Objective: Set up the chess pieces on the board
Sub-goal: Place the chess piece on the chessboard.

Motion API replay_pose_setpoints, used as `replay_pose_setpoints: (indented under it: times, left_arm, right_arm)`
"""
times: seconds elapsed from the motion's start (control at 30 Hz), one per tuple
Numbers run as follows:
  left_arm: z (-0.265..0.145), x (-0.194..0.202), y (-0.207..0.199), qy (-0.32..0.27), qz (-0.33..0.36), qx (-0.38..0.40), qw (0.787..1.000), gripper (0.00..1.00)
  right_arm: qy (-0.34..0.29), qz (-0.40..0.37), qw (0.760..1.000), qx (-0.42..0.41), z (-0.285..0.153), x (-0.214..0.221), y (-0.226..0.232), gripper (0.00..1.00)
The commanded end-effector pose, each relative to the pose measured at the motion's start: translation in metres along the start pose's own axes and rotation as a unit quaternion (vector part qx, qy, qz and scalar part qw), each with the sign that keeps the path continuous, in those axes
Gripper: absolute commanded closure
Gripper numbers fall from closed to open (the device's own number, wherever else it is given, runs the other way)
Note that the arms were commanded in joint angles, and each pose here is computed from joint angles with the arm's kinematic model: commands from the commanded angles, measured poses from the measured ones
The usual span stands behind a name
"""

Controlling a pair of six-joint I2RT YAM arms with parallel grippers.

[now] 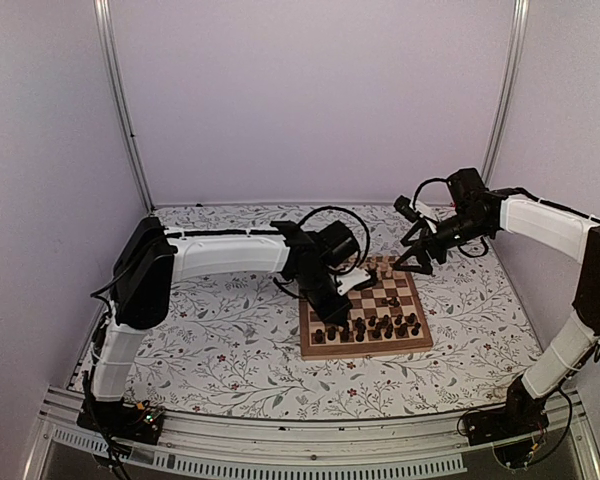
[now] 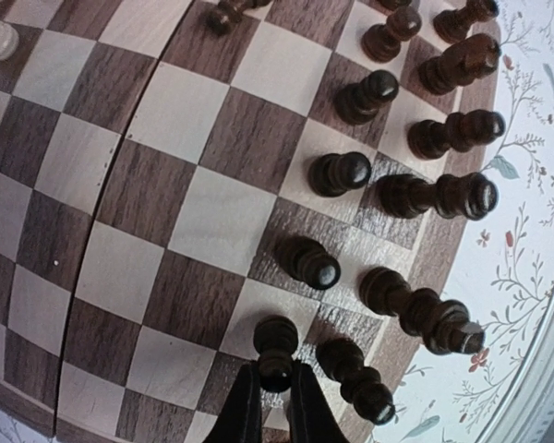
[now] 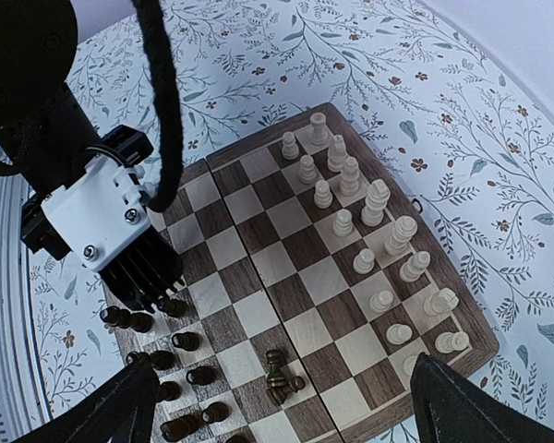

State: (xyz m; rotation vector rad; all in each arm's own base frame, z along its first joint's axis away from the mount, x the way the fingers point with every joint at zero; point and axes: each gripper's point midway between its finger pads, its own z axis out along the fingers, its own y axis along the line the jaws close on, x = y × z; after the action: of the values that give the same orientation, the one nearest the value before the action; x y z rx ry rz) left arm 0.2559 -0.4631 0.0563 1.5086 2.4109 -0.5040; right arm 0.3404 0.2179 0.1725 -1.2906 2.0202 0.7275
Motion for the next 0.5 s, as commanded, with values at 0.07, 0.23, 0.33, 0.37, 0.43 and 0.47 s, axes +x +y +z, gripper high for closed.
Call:
replay_pose_setpoints:
  times: [0.07, 0.23, 0.33, 0.37, 0.43, 0.47]
  left_arm:
    - [0.0071, 0.0008, -0.0038, 0.009, 0.006, 0.012, 1.000, 0.92]
    - [0.0083, 0.0020, -0.0022, 0.012, 0.004, 0.008, 1.000, 0.87]
    - [0.0067, 0.0009, -0.0024, 0.011, 0.005, 0.007, 1.000, 0.78]
    - [0.0055, -0.0001, -0.0029, 0.009, 0.005, 0.007, 1.000, 0.76]
    - [0.0022, -0.0021, -0.0024, 0.005, 0.007, 0.004, 1.000, 0.74]
    - [-0.0005, -0.0039, -0.0013, 0.002, 0.008, 0.000, 1.000, 0.73]
  right_arm:
    - [0.011, 0.008, 1.000, -0.005, 0.0068, 0.0088, 0.0000, 0.01]
    - [0.011, 0.010, 1.000, -0.006, 0.0068, 0.0084, 0.0002, 0.01]
    - [0.012, 0.011, 1.000, -0.005, 0.0072, 0.0092, -0.0001, 0.01]
    - [0.012, 0.011, 1.000, -0.005, 0.0067, 0.0087, -0.0002, 0.01]
    - [0.010, 0.010, 1.000, -0.005, 0.0061, 0.0072, 0.0003, 0.01]
    - [0.008, 0.010, 1.000, -0.005, 0.0051, 0.0059, -0.0002, 0.01]
